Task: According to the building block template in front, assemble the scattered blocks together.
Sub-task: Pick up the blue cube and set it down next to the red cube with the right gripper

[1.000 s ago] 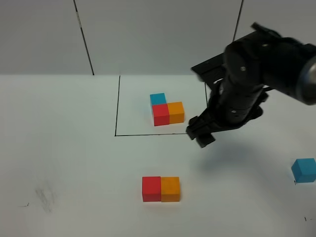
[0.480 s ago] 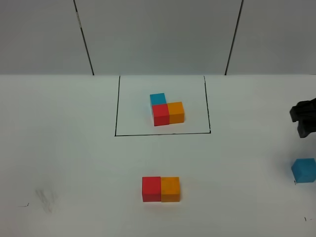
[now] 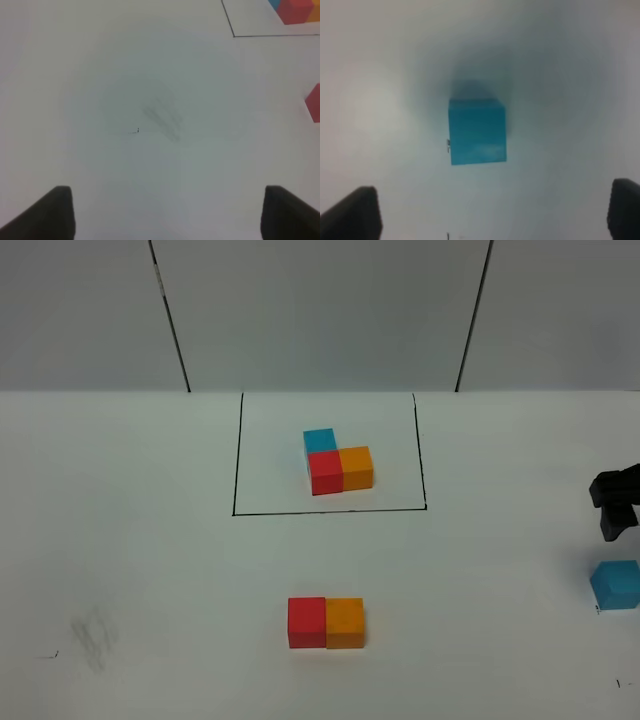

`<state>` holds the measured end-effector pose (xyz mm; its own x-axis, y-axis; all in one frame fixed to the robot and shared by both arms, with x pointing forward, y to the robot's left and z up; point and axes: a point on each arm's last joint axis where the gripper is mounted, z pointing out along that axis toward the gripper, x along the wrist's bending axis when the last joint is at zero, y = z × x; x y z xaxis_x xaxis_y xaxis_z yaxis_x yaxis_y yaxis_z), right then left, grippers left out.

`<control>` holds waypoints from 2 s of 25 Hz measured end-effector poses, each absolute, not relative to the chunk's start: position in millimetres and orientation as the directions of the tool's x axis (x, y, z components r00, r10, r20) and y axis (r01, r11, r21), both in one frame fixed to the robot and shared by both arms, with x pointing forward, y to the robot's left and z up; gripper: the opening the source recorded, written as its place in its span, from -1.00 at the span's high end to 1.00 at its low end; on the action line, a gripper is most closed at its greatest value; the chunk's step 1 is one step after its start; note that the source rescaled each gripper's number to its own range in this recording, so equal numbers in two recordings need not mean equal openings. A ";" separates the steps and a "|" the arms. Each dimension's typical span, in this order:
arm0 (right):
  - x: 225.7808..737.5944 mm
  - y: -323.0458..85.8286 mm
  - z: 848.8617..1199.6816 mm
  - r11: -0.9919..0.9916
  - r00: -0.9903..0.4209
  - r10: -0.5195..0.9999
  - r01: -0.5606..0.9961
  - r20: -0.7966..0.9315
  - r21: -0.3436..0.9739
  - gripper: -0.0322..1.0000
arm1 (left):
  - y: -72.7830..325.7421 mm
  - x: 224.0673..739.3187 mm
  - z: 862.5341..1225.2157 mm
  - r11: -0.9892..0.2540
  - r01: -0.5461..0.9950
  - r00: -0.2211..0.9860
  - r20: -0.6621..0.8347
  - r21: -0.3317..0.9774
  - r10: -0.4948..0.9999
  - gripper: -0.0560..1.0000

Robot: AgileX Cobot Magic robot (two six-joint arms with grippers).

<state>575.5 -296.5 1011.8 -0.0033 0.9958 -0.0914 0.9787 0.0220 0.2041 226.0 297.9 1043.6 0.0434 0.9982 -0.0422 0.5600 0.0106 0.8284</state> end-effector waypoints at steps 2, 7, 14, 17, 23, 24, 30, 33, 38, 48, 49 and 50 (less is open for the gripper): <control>581.7 -296.2 997.9 0.025 -0.008 0.996 0.983 -0.091 0.183 -0.77 | 297.9 226.0 1043.6 0.011 0.560 0.043 -0.042 0.828 0.998 -0.87; 592.9 -296.4 963.5 0.025 -0.014 0.996 0.993 -0.090 0.115 -0.76 | 297.9 226.0 1043.6 0.011 0.560 0.043 -0.042 0.828 0.998 -0.87; 598.9 -307.1 944.0 -0.017 0.024 0.997 0.995 -0.073 0.094 -0.73 | 297.9 226.0 1043.6 0.011 0.560 0.043 -0.042 0.828 0.998 -0.87; 599.4 -311.9 943.9 -0.033 0.040 0.997 0.994 -0.069 0.103 -0.72 | 297.9 226.0 1043.6 0.011 0.560 0.043 -0.042 0.828 0.998 -0.87; 586.9 -318.7 923.8 -0.051 0.057 0.996 0.994 -0.062 0.098 -0.72 | 297.9 226.0 1043.6 0.011 0.560 0.043 -0.042 0.828 0.998 -0.87; 584.1 -319.8 920.2 -0.055 0.061 0.996 0.994 -0.060 0.095 -0.72 | 297.9 226.0 1043.6 0.011 0.560 0.043 -0.042 0.828 0.998 -0.87; 582.8 -320.1 914.5 -0.053 0.061 0.997 0.991 -0.055 0.125 -0.69 | 297.9 226.0 1043.6 0.011 0.560 0.043 -0.042 0.828 0.998 -0.87; 584.7 -318.4 914.8 -0.052 0.060 0.997 0.988 -0.046 0.145 -0.66 | 297.9 226.0 1043.6 0.011 0.560 0.043 -0.042 0.828 0.998 -0.87; 586.3 -316.1 913.1 -0.027 0.032 0.999 0.988 -0.029 0.154 -0.63 | 297.9 226.0 1043.6 0.011 0.560 0.043 -0.042 0.828 0.998 -0.87; 586.6 -315.5 898.0 -0.007 0.010 1.000 0.994 -0.024 0.110 -0.44 | 297.9 226.0 1043.6 0.011 0.560 0.043 -0.042 0.828 0.998 -0.87; 586.6 -315.5 897.7 -0.007 0.009 1.000 0.994 -0.024 0.110 -0.32 | 297.9 226.0 1043.6 0.011 0.560 0.043 -0.042 0.828 0.998 -0.87; 586.6 -315.6 897.7 -0.005 0.008 1.000 0.994 -0.025 0.110 -0.18 | 297.9 226.0 1043.6 0.011 0.560 0.043 -0.042 0.828 0.998 -0.87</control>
<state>586.6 -315.6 897.7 0.0082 0.9997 -0.0251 0.9940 -0.0053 0.1095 226.0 297.9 1043.6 0.0434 0.9982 -0.0422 0.5600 0.0106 0.8284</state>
